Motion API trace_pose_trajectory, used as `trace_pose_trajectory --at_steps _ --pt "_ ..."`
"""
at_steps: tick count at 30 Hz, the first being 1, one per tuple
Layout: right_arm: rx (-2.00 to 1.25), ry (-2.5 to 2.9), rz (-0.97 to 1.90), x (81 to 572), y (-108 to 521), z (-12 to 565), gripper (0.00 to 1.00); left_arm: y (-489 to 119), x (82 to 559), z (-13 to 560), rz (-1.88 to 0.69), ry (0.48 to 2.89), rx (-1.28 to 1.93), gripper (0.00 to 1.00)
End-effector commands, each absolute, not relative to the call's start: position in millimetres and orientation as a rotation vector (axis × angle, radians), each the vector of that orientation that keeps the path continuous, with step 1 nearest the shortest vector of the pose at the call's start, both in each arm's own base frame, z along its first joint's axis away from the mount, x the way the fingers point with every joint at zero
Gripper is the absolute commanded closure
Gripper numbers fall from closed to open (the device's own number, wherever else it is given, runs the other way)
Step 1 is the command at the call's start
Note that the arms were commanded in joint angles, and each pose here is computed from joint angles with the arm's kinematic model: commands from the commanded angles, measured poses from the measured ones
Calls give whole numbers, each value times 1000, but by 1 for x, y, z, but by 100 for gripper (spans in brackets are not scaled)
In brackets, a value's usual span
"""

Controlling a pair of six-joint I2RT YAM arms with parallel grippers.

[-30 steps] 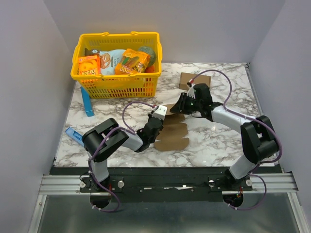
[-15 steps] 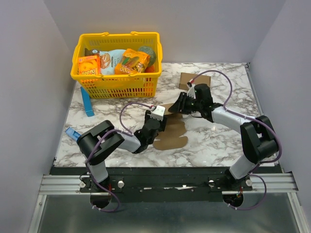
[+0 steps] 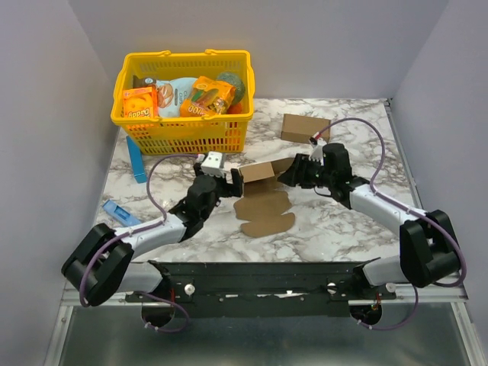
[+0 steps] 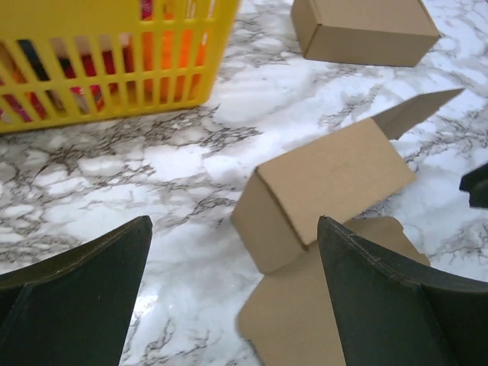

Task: Fold the paper box

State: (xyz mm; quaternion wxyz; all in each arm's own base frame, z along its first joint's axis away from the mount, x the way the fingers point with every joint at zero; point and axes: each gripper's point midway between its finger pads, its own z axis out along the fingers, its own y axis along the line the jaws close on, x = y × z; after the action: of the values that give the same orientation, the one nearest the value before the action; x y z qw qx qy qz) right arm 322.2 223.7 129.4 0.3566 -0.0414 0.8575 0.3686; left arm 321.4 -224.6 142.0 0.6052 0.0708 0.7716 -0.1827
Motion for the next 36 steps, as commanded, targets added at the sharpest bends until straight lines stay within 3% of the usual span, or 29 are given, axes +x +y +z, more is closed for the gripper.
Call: trace_pose_trajectory --at_steps 1,11,21,36 --pt "-153 2241 813 323 207 99 36 -222 315 130 -589 1929 113 1" --pt "-204 2188 802 346 215 81 36 -235 350 132 -753 1987 -62 1" --pt "-167 2226 775 359 219 49 36 -255 357 114 -841 2038 -40 4" --pt "-161 2235 809 366 227 28 38 -258 355 99 -872 2062 -44 28"
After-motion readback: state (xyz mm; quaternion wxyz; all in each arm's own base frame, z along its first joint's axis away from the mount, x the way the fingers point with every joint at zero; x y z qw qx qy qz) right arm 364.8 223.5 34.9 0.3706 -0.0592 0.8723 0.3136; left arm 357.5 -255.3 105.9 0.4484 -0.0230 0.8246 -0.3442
